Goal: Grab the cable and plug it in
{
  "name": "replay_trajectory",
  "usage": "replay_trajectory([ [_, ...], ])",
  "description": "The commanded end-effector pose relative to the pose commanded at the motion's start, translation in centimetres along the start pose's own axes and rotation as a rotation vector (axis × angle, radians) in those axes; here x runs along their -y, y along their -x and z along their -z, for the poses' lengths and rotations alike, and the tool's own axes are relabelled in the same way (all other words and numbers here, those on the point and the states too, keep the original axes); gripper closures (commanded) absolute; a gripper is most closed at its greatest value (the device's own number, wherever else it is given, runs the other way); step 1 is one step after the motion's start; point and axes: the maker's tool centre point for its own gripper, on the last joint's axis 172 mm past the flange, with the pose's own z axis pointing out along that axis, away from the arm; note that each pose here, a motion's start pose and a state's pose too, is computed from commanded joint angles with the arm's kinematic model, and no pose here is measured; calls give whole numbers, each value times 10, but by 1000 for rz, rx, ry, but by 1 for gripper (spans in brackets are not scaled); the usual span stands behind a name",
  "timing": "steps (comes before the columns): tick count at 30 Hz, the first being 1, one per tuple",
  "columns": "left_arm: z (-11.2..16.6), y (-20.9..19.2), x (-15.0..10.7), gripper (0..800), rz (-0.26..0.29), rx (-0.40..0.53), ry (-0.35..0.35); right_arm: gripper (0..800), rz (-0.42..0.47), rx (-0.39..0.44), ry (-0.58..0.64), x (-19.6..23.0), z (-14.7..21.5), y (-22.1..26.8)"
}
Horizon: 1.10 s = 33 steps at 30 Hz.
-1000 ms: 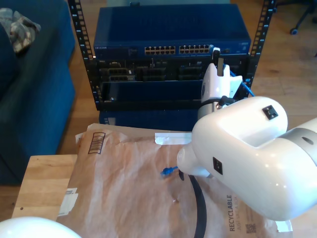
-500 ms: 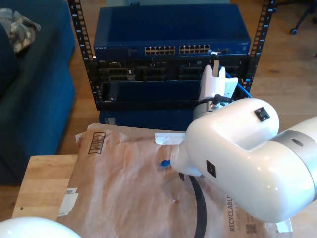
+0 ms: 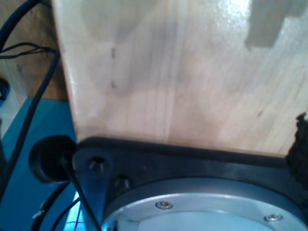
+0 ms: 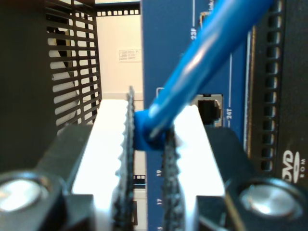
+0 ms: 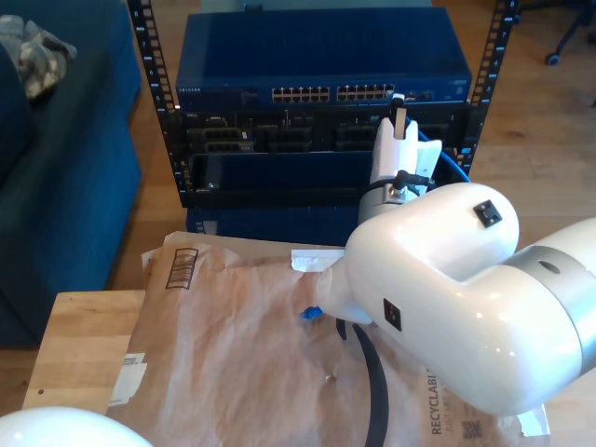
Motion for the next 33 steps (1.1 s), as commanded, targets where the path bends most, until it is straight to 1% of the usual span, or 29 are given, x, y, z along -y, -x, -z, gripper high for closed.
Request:
replay_trajectory([
  [8, -1, 1, 0, 0, 0, 2, 0, 800, 15, -2, -12, 2, -7, 4],
  [20, 0, 0, 0, 0, 1, 0, 1, 800, 19, -4, -10, 0, -7, 2],
  [33, -1, 1, 0, 0, 0, 2, 0, 800, 9, -14, -4, -1, -14, 0],
])
